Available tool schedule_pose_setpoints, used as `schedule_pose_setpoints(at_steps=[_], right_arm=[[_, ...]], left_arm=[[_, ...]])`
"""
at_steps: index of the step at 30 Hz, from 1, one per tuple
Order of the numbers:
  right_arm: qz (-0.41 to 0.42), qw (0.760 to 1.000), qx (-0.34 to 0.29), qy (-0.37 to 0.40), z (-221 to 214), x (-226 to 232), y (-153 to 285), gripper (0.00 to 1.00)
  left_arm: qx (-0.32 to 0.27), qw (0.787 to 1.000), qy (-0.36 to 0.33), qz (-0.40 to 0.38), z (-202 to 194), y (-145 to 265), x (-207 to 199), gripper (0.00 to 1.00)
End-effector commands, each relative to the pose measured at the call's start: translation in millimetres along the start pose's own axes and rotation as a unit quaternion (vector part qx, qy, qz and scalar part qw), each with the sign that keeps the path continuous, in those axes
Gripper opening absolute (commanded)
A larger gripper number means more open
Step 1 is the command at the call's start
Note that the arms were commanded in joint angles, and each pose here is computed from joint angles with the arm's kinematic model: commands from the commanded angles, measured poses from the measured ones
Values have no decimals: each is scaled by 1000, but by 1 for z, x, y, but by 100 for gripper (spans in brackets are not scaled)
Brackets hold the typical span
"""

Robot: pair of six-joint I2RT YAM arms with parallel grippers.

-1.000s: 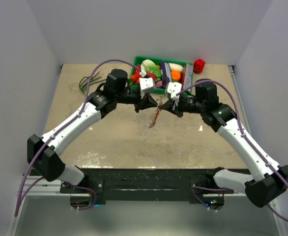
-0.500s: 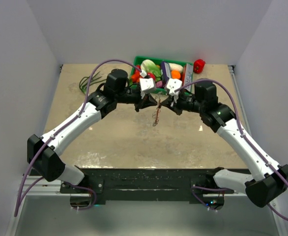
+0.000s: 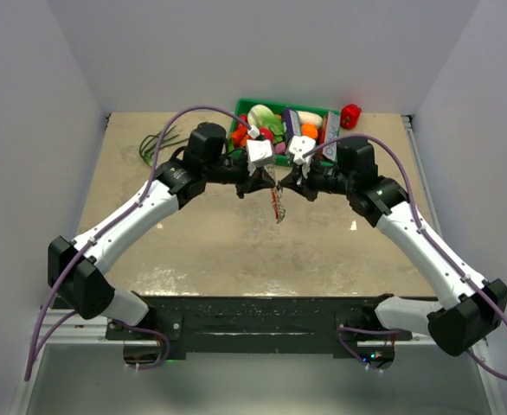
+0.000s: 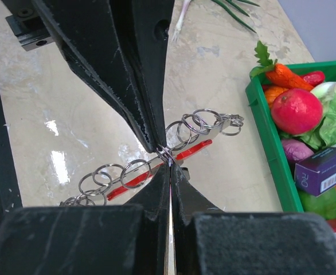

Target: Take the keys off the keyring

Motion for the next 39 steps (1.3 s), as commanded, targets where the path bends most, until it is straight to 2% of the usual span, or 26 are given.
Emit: schedule_pose_setpoints(at_steps=[1, 12, 17, 30, 39], right_arm=[[7, 996, -82, 31, 43, -10, 0, 0], [8, 994, -102, 24, 53, -7, 7, 0], [17, 993, -116, 33, 56, -1, 17, 0], [95, 985, -147, 8, 60, 12, 11, 0], [52, 990, -130, 17, 51, 6, 15, 0]], left_arm=[[-20, 998, -40, -44, 17, -6, -18, 0], [-18, 998, -43, -36, 18, -6, -19, 0], [-18, 999, -36, 2, 19, -6, -12, 0], [-17, 999, -21, 28, 16, -11, -4, 0], [-18, 999, -22, 31, 19, -11, -5, 0]])
Point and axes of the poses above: each gripper's point midway between its finger pads, its own y axis back along the fingers, its own x axis along the line the jaws close on, z = x × y, the point moved 8 cm from there along y, back along the fingers, and after that the axes turned 9 degrees about y, right-handed, at the moved point
